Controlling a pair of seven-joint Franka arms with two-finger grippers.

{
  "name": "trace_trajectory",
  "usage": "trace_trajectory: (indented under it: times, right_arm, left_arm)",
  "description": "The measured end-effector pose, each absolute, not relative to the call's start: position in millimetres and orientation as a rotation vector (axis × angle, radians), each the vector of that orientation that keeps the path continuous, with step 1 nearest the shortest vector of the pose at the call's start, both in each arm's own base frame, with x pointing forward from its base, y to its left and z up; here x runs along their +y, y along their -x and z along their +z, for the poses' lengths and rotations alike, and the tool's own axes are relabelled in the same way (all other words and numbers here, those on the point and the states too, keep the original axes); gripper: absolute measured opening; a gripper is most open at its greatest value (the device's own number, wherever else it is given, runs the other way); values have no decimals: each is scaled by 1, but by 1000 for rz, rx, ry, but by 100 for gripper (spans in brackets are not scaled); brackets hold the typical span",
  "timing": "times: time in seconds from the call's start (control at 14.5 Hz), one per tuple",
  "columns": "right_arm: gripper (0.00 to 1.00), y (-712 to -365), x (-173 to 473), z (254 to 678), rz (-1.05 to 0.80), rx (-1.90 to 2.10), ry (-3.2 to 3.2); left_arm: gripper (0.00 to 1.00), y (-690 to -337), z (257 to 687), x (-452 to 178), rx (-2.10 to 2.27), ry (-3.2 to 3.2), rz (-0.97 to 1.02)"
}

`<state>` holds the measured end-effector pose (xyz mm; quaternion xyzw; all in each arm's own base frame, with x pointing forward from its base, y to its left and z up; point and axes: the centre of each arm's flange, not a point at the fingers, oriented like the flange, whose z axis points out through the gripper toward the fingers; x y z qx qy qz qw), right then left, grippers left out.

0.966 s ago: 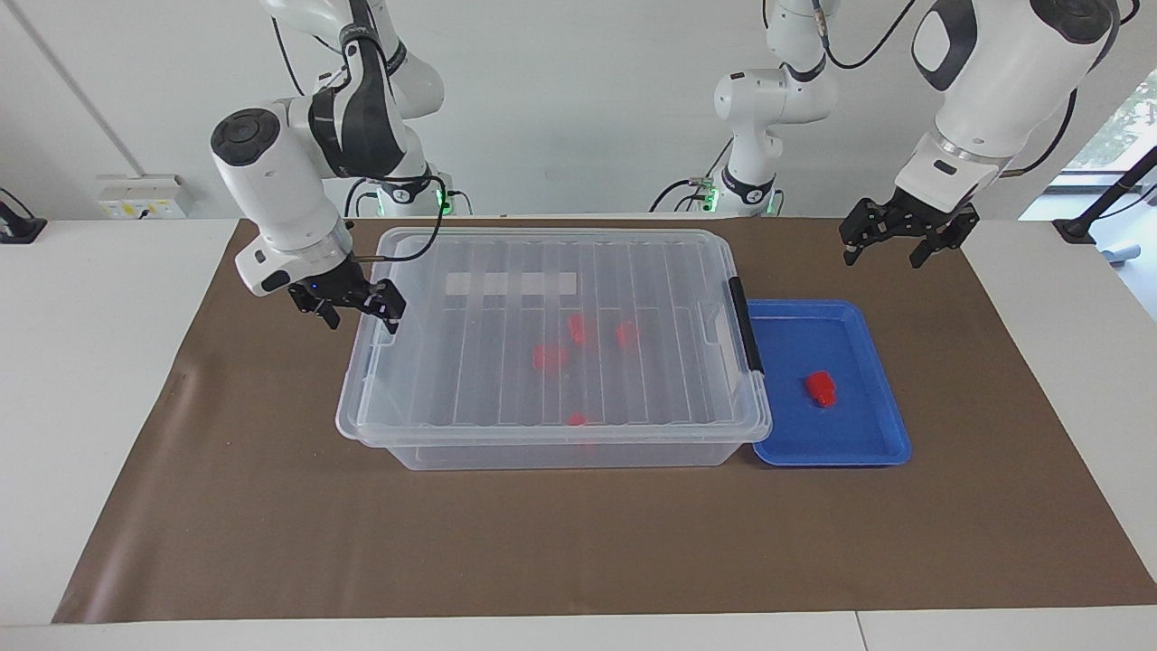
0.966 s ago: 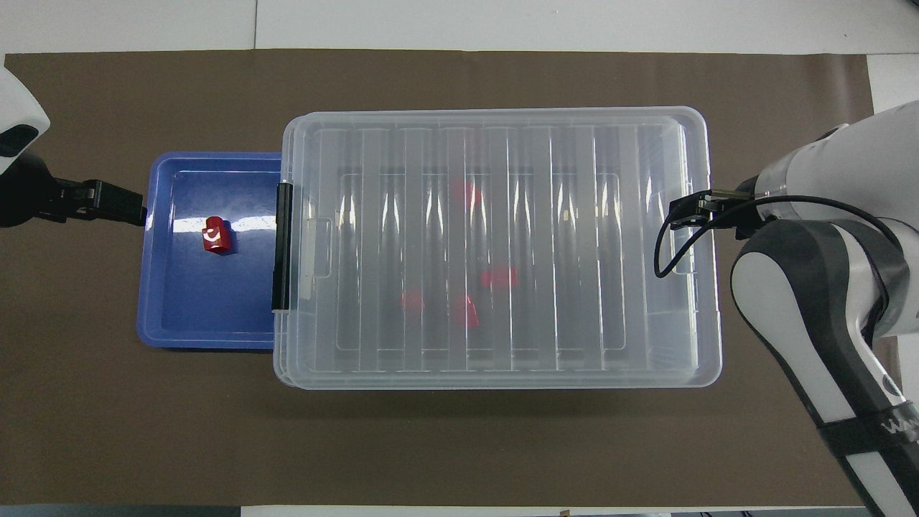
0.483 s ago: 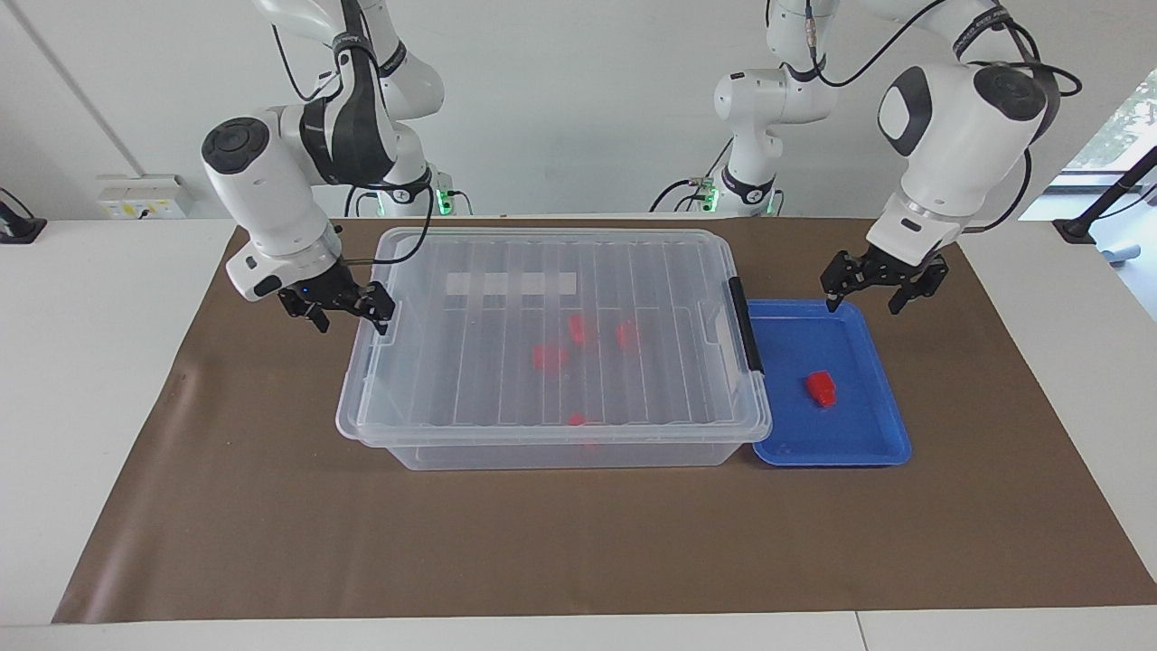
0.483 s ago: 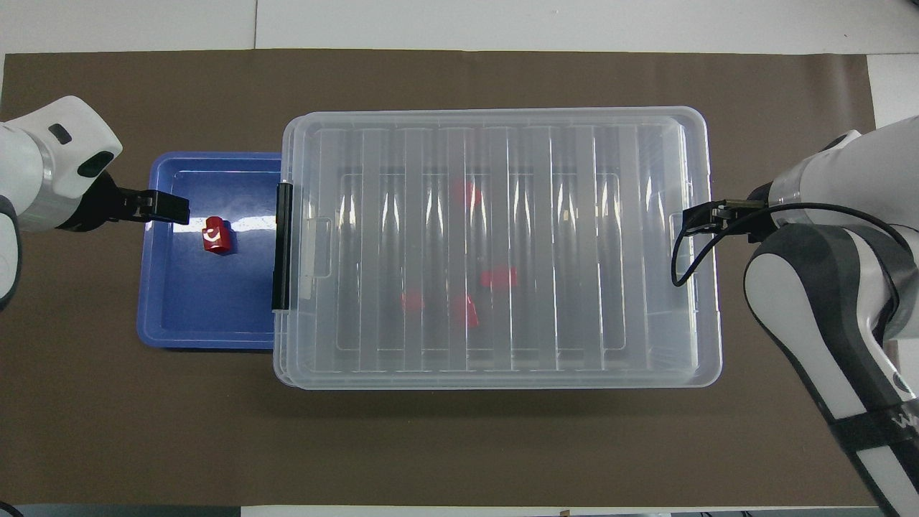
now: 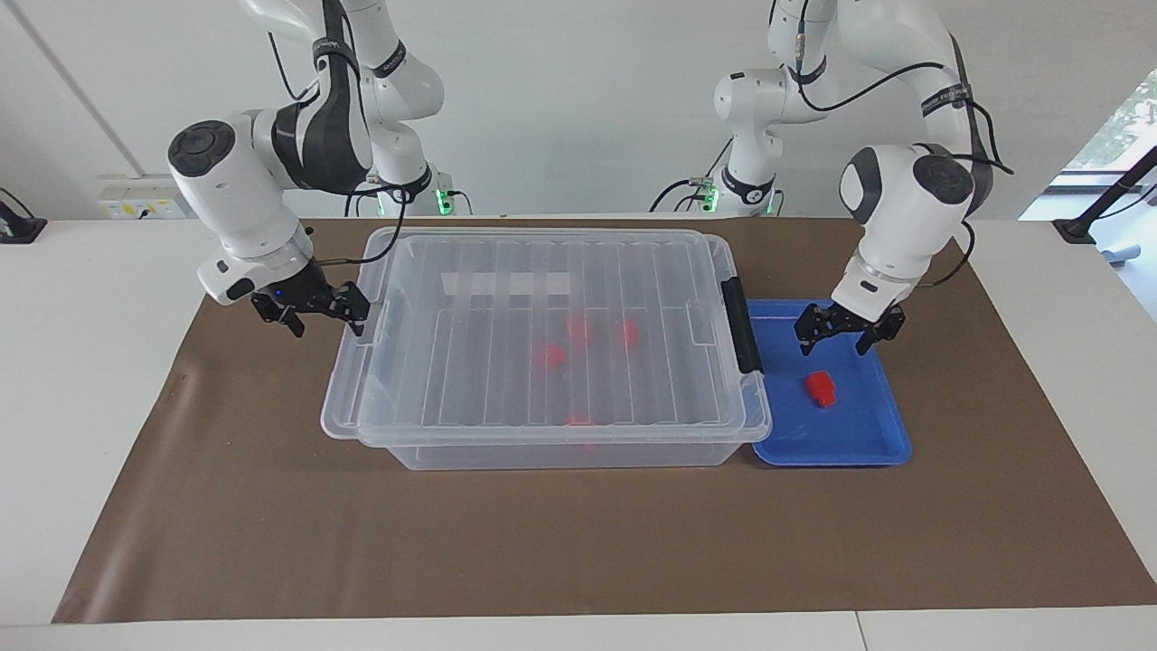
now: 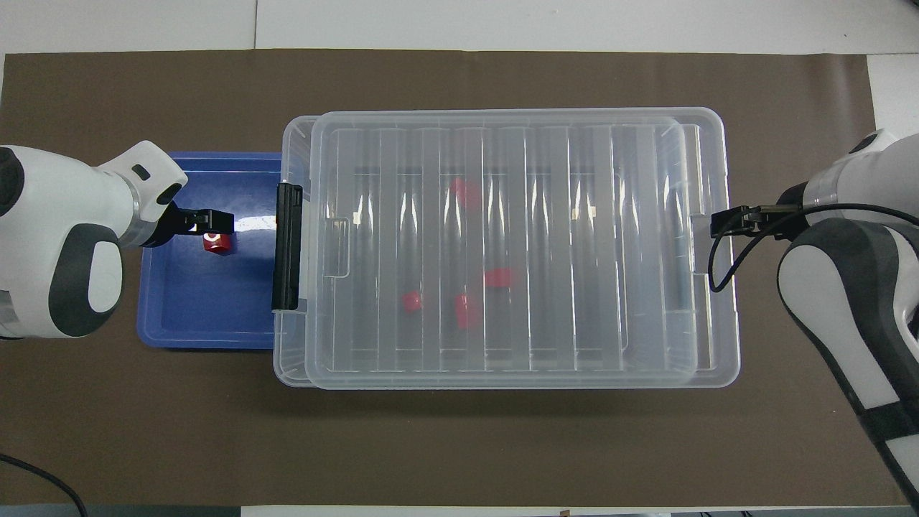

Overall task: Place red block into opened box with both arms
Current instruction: 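Slide the lid open with the right gripper while the left gripper grasps the block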

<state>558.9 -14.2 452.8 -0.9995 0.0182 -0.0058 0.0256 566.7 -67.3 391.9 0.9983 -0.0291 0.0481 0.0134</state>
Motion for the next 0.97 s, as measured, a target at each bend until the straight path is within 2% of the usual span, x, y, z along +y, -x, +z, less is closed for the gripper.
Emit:
trace_trajectory:
  times: [0.34, 0.69, 0.76, 0.9, 0.97]
  right_arm:
    - [100, -558, -50, 455, -55, -27, 3093]
    - [100, -554, -83, 455, -71, -75, 3097]
    - [100, -554, -88, 455, -74, -84, 3097]
    - [100, -553, -99, 456, -92, -115, 3100]
    - [100, -552, -108, 456, -98, -134, 3103]
  left_arm:
    - [100, -559, 332, -64, -44, -3106, 171]
    - [98, -547, 312, -56, -21, -3108, 167]
    - [90, -546, 311, -56, -16, -3108, 165]
    - [63, -546, 311, -56, 17, -3107, 165]
    - [53, -546, 311, -56, 35, -3106, 168]
